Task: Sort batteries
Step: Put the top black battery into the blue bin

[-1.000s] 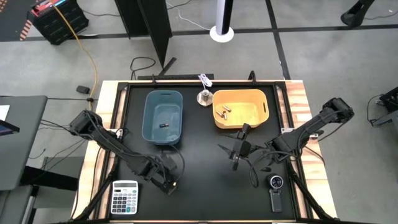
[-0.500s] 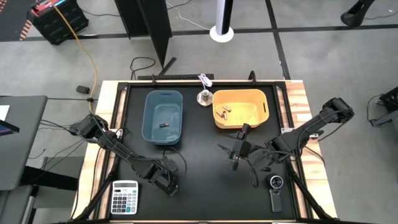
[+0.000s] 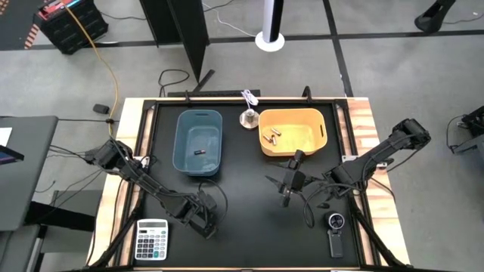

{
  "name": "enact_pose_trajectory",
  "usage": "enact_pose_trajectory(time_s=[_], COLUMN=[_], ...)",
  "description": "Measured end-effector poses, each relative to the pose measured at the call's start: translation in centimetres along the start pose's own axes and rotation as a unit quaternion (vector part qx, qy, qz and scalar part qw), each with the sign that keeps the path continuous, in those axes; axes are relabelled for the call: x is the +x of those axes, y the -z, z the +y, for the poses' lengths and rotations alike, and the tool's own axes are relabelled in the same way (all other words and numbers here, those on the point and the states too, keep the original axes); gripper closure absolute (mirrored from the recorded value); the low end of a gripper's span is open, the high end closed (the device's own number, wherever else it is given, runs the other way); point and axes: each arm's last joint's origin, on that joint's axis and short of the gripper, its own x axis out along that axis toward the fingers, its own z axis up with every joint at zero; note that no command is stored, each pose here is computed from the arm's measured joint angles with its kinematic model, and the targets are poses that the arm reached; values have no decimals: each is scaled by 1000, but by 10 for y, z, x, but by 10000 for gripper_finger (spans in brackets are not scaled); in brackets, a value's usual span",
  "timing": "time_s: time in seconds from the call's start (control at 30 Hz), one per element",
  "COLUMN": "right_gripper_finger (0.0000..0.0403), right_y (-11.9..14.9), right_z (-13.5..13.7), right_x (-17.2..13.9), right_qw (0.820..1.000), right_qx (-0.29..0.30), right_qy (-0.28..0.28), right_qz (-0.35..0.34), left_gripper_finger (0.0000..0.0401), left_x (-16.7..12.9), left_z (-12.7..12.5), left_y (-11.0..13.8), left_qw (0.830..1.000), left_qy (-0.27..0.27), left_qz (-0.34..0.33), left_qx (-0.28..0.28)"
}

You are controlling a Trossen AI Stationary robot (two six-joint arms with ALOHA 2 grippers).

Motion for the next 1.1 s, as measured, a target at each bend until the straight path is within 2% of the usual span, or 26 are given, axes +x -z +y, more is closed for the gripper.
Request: enact_pose_trajectory(time_s=[0.3, 0.57, 0.87, 1.1], right_gripper_finger=[177, 177, 177, 177], right_y=[0, 0, 0, 0], right_z=[0, 0, 0, 0], right_x=[0, 0, 0, 0], right_qw=[1000, 1000, 1000, 1000], right_qx=[0, 0, 0, 0], right_qy=[0, 0, 0, 0], right_qz=[0, 0, 0, 0], left_gripper_finger=[289, 356, 359, 359], left_x=[1, 1, 1, -15], left_z=[6, 7, 7, 7], left_y=[0, 0, 0, -5], left_qw=[999, 998, 996, 994], left_qy=[-30, -38, -38, -45], left_qz=[-3, -7, -7, -9], left_qx=[10, 47, 77, 94])
